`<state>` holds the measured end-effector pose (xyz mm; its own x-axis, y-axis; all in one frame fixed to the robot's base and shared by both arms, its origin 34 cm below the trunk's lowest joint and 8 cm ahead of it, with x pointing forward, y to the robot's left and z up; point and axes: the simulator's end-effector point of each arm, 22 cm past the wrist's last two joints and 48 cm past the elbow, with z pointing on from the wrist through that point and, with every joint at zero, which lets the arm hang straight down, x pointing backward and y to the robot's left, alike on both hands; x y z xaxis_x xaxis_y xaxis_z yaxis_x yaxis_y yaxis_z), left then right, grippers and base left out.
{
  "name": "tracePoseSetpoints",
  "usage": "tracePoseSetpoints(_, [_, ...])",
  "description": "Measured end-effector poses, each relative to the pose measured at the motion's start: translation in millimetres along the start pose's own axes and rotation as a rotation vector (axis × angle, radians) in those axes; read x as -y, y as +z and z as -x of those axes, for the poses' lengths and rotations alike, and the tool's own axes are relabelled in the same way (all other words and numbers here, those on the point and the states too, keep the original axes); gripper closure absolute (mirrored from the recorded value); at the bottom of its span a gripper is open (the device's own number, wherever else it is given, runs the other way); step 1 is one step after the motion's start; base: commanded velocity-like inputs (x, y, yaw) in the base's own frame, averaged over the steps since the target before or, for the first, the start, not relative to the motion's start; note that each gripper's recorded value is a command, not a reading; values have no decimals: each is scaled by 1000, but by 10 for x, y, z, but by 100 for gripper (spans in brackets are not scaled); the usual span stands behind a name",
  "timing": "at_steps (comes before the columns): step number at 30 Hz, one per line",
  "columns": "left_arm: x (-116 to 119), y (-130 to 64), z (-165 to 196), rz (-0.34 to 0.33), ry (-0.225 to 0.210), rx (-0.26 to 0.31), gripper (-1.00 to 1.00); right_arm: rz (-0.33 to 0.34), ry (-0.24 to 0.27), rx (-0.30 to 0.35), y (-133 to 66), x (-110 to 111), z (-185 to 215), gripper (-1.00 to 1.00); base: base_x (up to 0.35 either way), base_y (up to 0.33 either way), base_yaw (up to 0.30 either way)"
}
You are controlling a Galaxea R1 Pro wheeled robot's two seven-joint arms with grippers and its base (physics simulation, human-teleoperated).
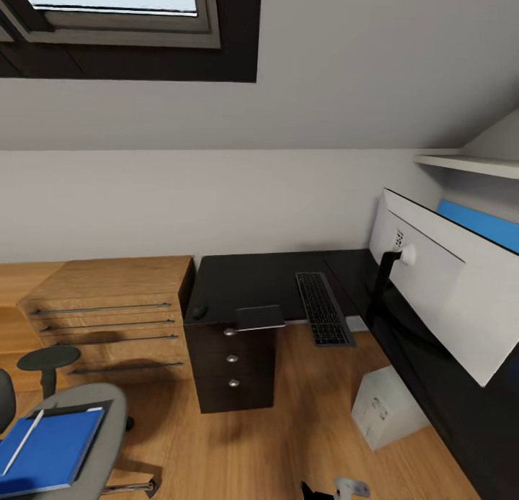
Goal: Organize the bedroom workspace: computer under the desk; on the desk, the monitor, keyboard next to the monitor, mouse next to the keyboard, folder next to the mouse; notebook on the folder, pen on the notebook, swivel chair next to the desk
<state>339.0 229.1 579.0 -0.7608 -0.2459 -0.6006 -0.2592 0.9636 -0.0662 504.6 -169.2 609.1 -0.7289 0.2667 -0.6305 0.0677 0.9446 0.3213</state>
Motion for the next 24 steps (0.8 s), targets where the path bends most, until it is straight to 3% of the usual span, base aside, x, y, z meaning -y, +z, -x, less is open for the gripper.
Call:
tracePoseSetpoints(8, [-5,0,0,1,-2,0,-100,-1,-1,4,1,-2,7,-100,0,0,-144])
tracePoseSetpoints(17, [-8,0,-1,3,-2,0,-100,-8,-6,6,-5,63,27,-100,0,0,-24])
tracePoseSetpoints(24, [-11,0,0,3,-3,0,-100,-3,-36,2,-10,89,29,-100,0,0,-1])
